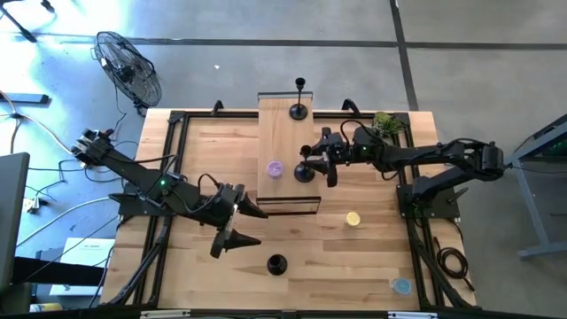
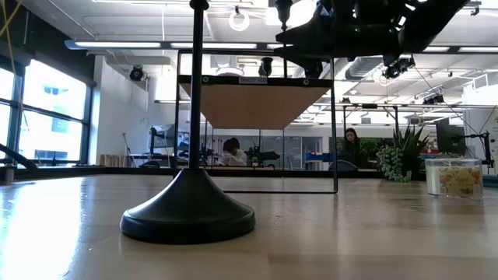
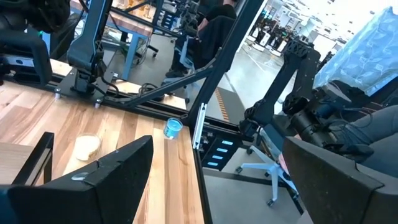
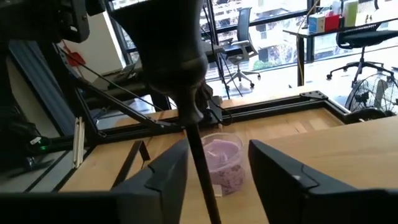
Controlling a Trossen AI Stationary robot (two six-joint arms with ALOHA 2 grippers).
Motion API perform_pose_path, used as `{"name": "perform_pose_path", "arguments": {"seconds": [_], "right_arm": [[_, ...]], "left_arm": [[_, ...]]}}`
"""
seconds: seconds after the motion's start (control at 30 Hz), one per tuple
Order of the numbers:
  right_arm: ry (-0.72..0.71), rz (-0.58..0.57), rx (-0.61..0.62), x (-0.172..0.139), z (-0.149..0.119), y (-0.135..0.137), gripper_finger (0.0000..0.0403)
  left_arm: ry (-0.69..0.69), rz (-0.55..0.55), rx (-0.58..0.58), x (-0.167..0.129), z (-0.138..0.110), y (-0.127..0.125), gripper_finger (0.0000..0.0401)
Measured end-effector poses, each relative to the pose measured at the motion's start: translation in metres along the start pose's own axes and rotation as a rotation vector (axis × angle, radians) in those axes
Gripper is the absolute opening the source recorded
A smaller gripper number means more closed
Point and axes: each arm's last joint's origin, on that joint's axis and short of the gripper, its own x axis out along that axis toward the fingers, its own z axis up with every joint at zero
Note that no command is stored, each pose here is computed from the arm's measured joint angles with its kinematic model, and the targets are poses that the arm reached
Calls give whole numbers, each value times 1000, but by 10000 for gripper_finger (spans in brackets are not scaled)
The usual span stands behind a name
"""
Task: Pick & Place candle stick holders
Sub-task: Put the left candle holder on the shelf, then put the yellow scented candle on the shelf
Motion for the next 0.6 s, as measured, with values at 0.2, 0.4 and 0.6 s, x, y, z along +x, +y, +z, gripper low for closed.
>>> {"name": "perform_pose_path", "arguments": {"seconds": [0.2,0.4,0.6], "right_arm": [[-61,27,-24,1,6,7,197],[-63,22,-19,1,6,6,212],[-82,0,1,1,7,6,219]], "left_arm": [[-4,-3,-1,0,0,0,351],[-4,-9,-1,0,1,-1,351],[4,-22,-1,0,0,-1,351]]}}
